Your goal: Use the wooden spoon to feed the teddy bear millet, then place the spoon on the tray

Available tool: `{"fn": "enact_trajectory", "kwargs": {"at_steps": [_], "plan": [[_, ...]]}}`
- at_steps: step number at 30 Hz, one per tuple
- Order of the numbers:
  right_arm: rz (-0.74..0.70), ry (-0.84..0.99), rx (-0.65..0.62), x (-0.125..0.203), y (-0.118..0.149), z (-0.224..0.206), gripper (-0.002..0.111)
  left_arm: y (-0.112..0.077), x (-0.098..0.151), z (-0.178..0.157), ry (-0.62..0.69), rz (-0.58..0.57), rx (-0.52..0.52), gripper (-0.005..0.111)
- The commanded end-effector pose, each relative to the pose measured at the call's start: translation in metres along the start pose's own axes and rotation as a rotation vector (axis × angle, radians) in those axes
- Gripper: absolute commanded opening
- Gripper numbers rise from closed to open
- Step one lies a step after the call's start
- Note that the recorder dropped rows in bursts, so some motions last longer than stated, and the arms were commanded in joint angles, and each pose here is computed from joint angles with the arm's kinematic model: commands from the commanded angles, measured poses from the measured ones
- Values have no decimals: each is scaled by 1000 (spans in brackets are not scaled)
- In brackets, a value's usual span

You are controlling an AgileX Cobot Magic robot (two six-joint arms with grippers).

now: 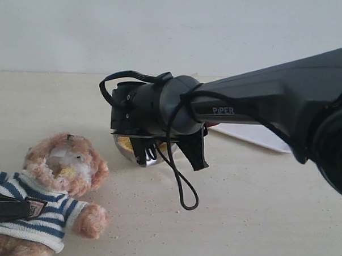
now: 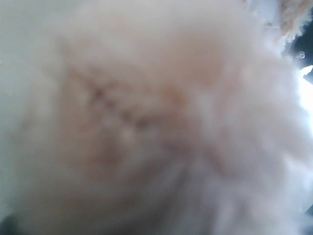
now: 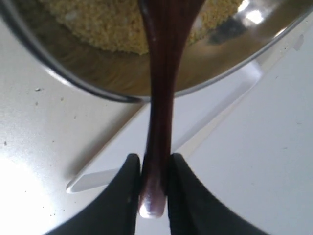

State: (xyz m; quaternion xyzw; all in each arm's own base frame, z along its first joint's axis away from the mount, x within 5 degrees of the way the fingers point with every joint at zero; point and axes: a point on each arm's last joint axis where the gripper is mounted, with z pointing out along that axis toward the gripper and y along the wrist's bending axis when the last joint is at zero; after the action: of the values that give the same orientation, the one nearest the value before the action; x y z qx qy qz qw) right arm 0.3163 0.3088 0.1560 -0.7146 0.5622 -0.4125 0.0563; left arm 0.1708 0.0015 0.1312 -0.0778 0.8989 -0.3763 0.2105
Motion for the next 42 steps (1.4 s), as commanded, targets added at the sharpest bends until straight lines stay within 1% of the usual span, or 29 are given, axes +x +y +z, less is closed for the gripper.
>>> {"fn": "enact_trajectory", "kwargs": {"at_steps": [1,5,7,12,15,22,25,30,34,36,39,42], "plan": [[112,14,-34,12,-4,2,0,-2,-1,-1,-13,0,18,6],[219,17,-183,21,-1,10,0,-2,-1,-1,-13,0,18,6],[270,1,-220,25,-5,13,0,-2,-1,-1,-13,0,18,6],[334,-29,-200,29,-22,8,0,-2,-1,-1,-13,0,18,6],[373,-78,-231,27,-28,1,0,-2,-1,-1,-13,0,18,6],[390,-120,-242,27,-35,-6,0,-2,-1,-1,-13,0,18,6],[381,-125,-245,27,-35,-6,0,-2,-1,-1,-13,0,18,6],[394,-154,-294,23,-32,-8,0,-2,-1,-1,-13,0,18,6],[398,-152,-299,23,-31,-7,0,-2,-1,-1,-13,0,18,6],[423,-154,-305,23,-31,-8,0,-2,-1,-1,-13,0,18,6],[423,-151,-317,24,-31,-4,0,-2,-1,-1,-13,0,18,6],[480,-151,-337,26,-31,-3,0,-2,-1,-1,-13,0,18,6]]}}
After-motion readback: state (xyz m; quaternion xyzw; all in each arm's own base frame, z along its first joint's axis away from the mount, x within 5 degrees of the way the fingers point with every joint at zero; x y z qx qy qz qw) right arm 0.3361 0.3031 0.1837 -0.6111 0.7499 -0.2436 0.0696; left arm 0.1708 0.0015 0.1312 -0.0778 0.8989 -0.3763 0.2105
